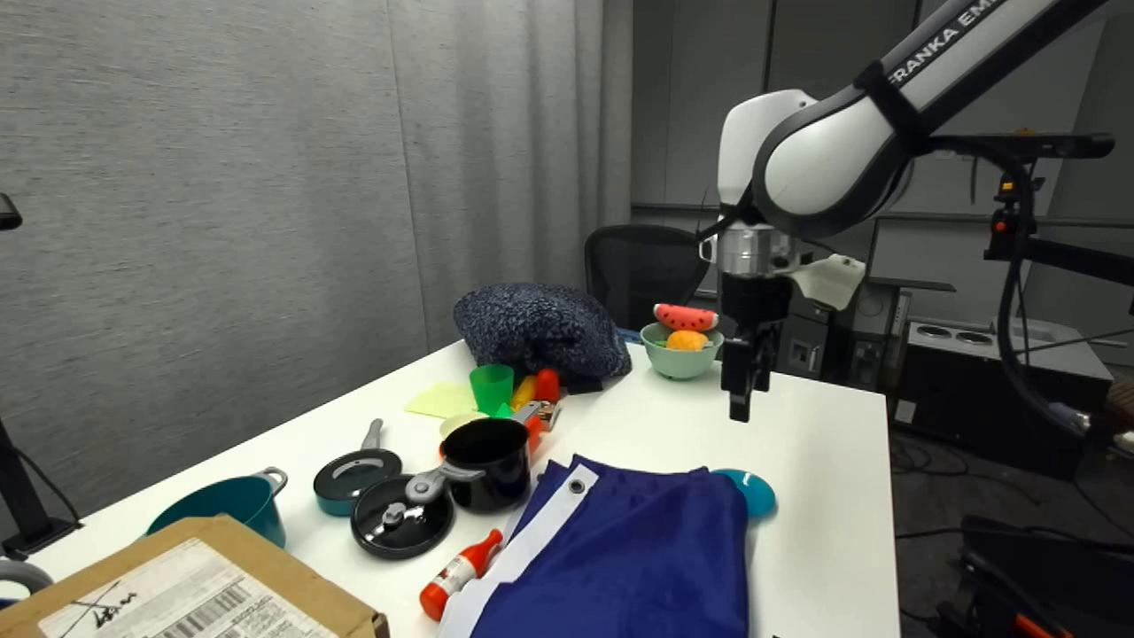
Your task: Fold the blue cloth in half
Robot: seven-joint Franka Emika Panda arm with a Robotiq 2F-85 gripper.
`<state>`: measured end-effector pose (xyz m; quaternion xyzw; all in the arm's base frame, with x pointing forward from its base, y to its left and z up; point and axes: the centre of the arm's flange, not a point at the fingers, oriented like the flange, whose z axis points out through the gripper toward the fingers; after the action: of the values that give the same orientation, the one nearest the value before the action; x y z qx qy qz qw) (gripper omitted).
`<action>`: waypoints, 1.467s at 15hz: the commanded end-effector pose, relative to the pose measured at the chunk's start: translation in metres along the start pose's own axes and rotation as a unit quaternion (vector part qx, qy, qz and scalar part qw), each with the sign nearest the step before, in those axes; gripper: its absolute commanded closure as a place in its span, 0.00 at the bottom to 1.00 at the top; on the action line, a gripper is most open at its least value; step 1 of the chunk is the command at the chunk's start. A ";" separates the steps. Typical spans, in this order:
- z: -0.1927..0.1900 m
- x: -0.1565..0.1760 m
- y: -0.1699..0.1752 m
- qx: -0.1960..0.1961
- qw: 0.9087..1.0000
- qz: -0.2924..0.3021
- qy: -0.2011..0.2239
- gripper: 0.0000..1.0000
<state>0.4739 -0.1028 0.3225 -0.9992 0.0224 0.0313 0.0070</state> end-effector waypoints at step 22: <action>0.114 0.078 0.010 0.120 0.979 -0.137 -0.094 0.97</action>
<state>0.5411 -0.1157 0.1968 -0.9812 -0.0972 0.1183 0.1177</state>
